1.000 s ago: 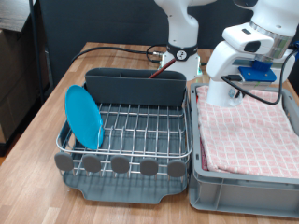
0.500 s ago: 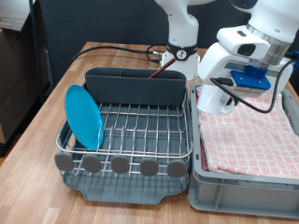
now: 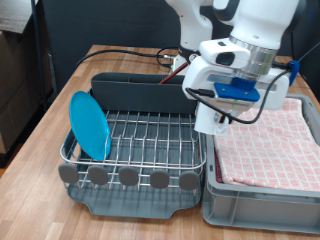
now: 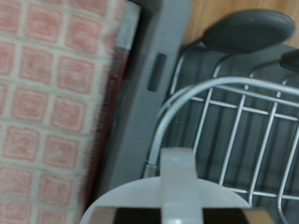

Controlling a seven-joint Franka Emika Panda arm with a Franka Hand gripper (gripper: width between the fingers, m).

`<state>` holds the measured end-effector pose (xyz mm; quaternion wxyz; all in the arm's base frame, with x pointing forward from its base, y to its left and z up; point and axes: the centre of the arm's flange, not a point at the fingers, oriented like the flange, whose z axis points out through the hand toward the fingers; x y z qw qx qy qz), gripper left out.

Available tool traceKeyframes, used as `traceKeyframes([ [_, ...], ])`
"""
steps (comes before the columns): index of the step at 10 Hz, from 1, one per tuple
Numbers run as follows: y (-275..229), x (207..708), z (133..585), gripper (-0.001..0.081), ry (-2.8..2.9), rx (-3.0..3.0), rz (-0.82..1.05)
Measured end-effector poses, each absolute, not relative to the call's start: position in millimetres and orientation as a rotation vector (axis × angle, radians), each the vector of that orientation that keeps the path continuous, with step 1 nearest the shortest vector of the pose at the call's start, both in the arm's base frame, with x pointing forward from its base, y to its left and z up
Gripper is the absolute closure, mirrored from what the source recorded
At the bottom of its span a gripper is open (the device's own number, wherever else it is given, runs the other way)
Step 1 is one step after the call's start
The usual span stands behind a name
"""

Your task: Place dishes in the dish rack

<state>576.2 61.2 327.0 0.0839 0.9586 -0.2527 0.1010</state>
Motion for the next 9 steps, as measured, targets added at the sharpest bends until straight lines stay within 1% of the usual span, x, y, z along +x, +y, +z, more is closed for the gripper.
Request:
traceKeyframes([
  [4, 26.3, 582.5, 337.4, 0.0734, -0.676, 2.901, 0.278],
  [7, 27.7, 585.4, 338.7, 0.0734, -0.634, 2.928, 0.264],
  [9, 34.6, 599.0, 339.7, 0.0734, -0.617, 2.968, 0.368],
])
